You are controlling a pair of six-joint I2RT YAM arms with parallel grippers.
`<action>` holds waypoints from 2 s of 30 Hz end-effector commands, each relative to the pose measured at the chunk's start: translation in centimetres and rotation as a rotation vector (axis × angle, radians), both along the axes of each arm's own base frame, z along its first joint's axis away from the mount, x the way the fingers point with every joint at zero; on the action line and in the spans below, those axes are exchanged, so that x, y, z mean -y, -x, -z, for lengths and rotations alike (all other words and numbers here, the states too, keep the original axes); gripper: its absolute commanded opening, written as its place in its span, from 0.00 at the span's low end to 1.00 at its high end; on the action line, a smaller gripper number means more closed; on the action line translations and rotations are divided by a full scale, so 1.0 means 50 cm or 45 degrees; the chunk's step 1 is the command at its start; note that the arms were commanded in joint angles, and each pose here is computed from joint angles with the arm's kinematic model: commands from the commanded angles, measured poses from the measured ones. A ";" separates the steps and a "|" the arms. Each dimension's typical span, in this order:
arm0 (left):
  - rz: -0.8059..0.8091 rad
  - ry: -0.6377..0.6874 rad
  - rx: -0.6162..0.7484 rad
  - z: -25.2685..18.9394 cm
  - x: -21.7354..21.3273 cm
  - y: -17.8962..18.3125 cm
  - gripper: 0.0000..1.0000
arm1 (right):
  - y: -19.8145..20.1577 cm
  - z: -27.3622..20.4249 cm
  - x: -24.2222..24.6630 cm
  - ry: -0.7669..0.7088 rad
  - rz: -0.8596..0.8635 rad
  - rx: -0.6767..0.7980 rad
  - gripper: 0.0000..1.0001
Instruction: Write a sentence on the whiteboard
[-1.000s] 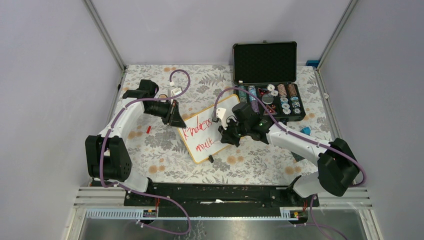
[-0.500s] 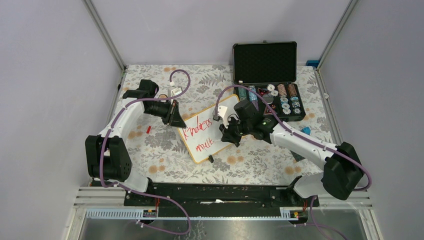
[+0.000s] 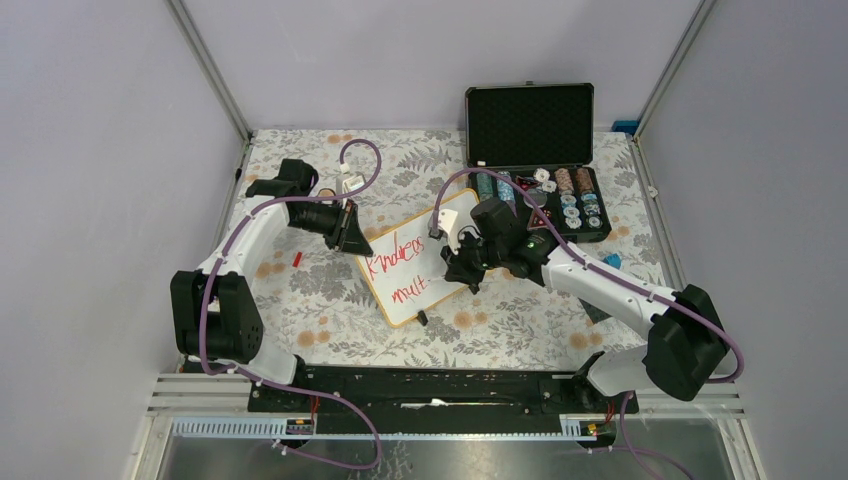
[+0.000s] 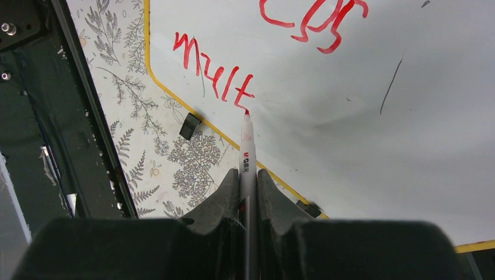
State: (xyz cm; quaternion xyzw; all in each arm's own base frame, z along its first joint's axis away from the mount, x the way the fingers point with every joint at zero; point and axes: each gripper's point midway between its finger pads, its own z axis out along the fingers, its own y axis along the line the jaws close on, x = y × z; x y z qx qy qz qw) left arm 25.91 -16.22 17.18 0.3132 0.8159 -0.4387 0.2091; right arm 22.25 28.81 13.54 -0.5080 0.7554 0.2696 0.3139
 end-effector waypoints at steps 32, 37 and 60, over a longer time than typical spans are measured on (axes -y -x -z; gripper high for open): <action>0.049 -0.068 0.051 0.021 0.006 -0.008 0.00 | -0.076 -0.024 0.009 -0.020 0.110 0.106 0.00; 0.047 -0.065 0.050 0.020 0.006 -0.008 0.00 | -0.070 -0.019 0.006 -0.028 0.094 0.087 0.00; 0.051 -0.070 0.050 0.023 0.006 -0.009 0.00 | -0.014 0.035 -0.007 -0.002 -0.004 -0.021 0.00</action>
